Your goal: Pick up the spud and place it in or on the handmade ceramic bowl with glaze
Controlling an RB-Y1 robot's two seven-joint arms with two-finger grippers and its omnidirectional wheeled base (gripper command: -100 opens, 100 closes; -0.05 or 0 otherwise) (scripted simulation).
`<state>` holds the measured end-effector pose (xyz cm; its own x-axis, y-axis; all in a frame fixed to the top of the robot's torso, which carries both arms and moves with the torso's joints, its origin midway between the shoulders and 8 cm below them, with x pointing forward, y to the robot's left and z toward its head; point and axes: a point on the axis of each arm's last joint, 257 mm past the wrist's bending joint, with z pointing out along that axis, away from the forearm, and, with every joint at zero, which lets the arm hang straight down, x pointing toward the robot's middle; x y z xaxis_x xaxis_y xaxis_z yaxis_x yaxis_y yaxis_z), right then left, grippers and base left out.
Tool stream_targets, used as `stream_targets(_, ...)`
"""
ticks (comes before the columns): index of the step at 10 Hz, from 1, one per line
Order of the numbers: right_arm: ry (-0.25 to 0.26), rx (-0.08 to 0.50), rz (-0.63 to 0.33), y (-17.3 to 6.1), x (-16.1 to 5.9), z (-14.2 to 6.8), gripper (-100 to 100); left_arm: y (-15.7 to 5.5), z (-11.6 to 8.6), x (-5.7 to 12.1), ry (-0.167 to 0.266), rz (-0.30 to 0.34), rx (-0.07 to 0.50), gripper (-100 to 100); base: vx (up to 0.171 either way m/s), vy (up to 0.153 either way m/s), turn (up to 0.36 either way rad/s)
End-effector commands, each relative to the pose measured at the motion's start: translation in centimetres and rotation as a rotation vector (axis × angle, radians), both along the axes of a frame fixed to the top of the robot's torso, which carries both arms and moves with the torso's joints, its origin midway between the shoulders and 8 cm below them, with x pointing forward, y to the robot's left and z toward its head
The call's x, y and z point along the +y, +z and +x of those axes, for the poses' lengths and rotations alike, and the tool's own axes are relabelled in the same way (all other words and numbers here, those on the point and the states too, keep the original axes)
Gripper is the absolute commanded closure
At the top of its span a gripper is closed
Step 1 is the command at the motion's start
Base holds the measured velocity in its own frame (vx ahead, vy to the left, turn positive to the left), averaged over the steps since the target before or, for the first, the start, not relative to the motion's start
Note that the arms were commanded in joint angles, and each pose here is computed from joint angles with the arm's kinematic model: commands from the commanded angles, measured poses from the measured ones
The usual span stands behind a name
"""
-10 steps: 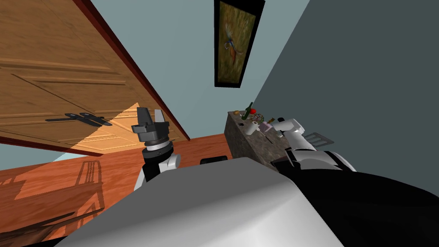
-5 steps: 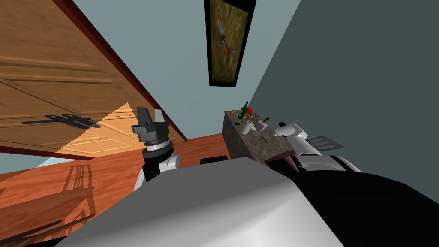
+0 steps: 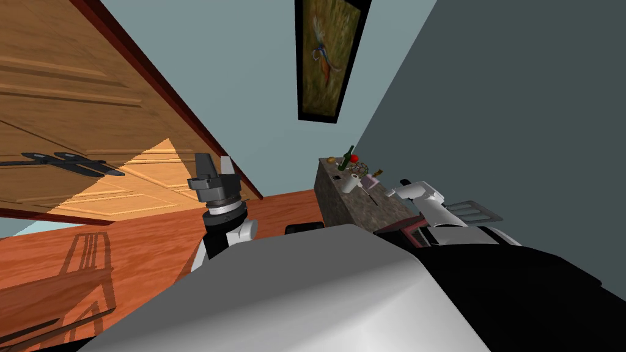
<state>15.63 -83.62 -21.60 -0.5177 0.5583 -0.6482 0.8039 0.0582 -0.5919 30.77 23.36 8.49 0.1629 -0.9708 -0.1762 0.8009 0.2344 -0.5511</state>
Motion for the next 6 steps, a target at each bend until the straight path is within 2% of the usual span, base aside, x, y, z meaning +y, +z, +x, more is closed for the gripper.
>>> stream_targets(1, -0.009, 0.014, -0.012, 0.09, -0.32, -1.15, 100, 0.00, 0.00, 0.00, 0.000, 0.000, 0.000, 0, -0.010, -0.070, -0.065)
stream_targets(2, -0.002, 0.005, -0.007, 0.05, -0.19, -0.51, 100, 0.00, 0.00, 0.00, 0.000, 0.000, 0.000, 0, -0.004, -0.026, -0.018)
stream_targets(3, -0.003, 0.006, -0.009, 0.11, -0.25, -0.62, -100, 0.00, 0.00, 0.00, 0.000, 0.000, 0.000, 0, 0.000, 0.000, 0.000)
stream_targets(6, -0.003, 0.006, -0.009, 0.12, -0.25, -0.62, -100, 0.00, 0.00, 0.00, 0.000, 0.000, 0.000, 0, 0.000, 0.000, 0.000)
